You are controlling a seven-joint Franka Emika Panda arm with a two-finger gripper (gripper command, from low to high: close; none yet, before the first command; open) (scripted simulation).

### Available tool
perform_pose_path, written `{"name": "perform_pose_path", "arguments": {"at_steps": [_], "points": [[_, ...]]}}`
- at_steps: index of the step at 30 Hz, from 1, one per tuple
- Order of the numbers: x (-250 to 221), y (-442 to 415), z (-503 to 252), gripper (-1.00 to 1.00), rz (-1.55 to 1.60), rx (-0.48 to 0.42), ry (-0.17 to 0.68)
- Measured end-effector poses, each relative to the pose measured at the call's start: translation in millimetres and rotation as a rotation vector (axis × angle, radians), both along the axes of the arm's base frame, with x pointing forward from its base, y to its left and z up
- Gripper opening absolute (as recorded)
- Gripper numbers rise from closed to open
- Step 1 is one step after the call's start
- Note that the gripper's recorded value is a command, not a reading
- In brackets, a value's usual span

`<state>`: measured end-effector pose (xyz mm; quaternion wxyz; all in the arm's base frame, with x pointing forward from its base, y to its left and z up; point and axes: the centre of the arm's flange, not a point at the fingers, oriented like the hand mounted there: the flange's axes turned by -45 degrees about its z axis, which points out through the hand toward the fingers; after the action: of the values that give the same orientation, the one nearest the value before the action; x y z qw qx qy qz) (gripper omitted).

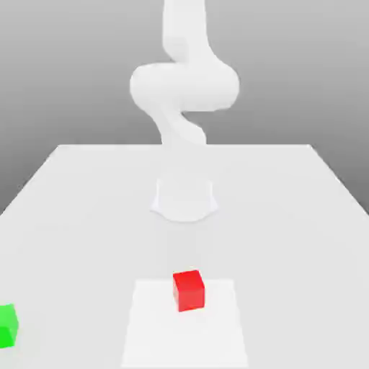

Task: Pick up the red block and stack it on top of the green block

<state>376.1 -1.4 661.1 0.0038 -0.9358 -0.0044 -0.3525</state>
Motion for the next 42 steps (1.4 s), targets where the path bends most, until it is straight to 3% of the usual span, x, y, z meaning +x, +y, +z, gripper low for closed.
{"name": "perform_pose_path", "arguments": {"at_steps": [4, 9, 18, 24, 25, 32, 42], "points": [[40, 0, -99, 0.0, 0.044, -0.015, 0.151], [55, 4, -224, 0.0, 0.101, -0.038, 0.335], [-10, 9, -444, 0.0, 0.216, -0.092, 0.692], [-17, 9, -505, 0.0, 0.224, -0.096, 0.715], [-17, 9, -513, -1.0, 0.224, -0.096, 0.715], [-18, 9, -515, -1.0, 0.224, -0.096, 0.716], [3, -27, -451, -1.0, 0.199, -0.076, 0.727]]}}
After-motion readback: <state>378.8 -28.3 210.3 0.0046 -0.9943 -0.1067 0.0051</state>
